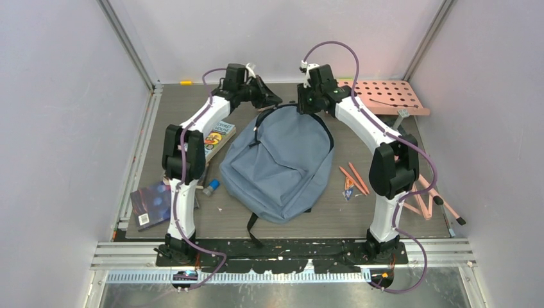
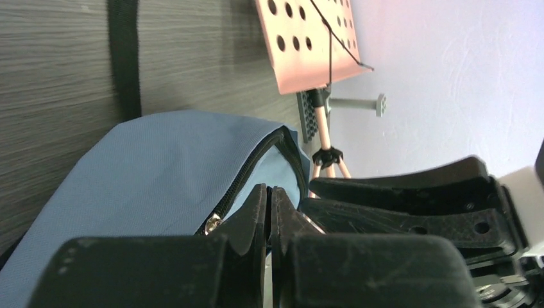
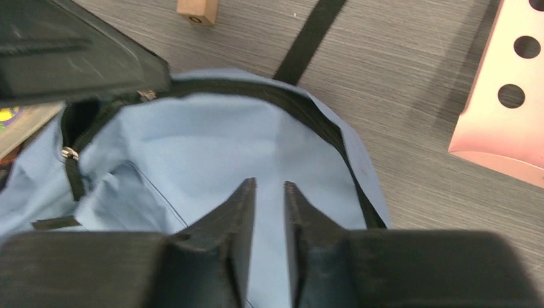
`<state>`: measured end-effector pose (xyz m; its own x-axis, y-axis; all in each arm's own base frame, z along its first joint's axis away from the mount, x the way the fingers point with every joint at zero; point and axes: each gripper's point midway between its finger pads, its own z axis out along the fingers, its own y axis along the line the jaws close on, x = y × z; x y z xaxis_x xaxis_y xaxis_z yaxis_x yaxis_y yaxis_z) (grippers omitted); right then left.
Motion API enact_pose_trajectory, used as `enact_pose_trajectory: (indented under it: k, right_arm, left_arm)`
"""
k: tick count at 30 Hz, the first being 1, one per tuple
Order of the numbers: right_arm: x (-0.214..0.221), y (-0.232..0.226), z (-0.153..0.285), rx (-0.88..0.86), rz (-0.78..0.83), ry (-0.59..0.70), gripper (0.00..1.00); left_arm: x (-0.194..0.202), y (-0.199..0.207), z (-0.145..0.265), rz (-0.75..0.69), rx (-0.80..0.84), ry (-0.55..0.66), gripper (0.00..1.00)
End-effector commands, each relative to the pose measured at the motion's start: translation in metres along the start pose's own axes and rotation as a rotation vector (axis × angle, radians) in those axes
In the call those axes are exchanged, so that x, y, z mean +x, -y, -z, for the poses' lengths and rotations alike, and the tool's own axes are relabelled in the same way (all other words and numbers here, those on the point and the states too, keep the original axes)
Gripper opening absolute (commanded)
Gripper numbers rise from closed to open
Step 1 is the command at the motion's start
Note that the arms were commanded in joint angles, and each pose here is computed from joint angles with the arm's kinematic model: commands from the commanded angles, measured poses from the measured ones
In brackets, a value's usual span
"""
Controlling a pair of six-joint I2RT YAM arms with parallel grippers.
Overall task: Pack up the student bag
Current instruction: Unzip the student bag at the center of the board.
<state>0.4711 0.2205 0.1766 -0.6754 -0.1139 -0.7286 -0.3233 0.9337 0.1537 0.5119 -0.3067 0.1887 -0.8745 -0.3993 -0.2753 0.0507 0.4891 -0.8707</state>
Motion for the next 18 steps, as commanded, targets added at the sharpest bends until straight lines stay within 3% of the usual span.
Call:
enact_pose_trajectory:
  k: [1, 6, 12, 18]
  right_arm:
    - [-0.043, -0.018, 0.013, -0.070, -0.022, 0.114, 0.36]
    - [-0.055, -0.030, 0.012, -0.189, -0.063, 0.134, 0.52]
    - [-0.070, -0.056, 0.013, -0.397, -0.113, 0.164, 0.53]
    - [-0.071, -0.064, 0.015, -0.470, -0.103, 0.183, 0.53]
  left_arm:
    - [0.001, 0.058, 0.014, -0.163, 0.137, -0.006, 0.00]
    - [0.004, 0.059, 0.027, -0.187, 0.132, 0.008, 0.00]
    - [-0.003, 0.080, 0.038, -0.172, 0.167, 0.033, 0.00]
    - [-0.014, 0.095, 0.048, -0.123, 0.176, 0.095, 0.00]
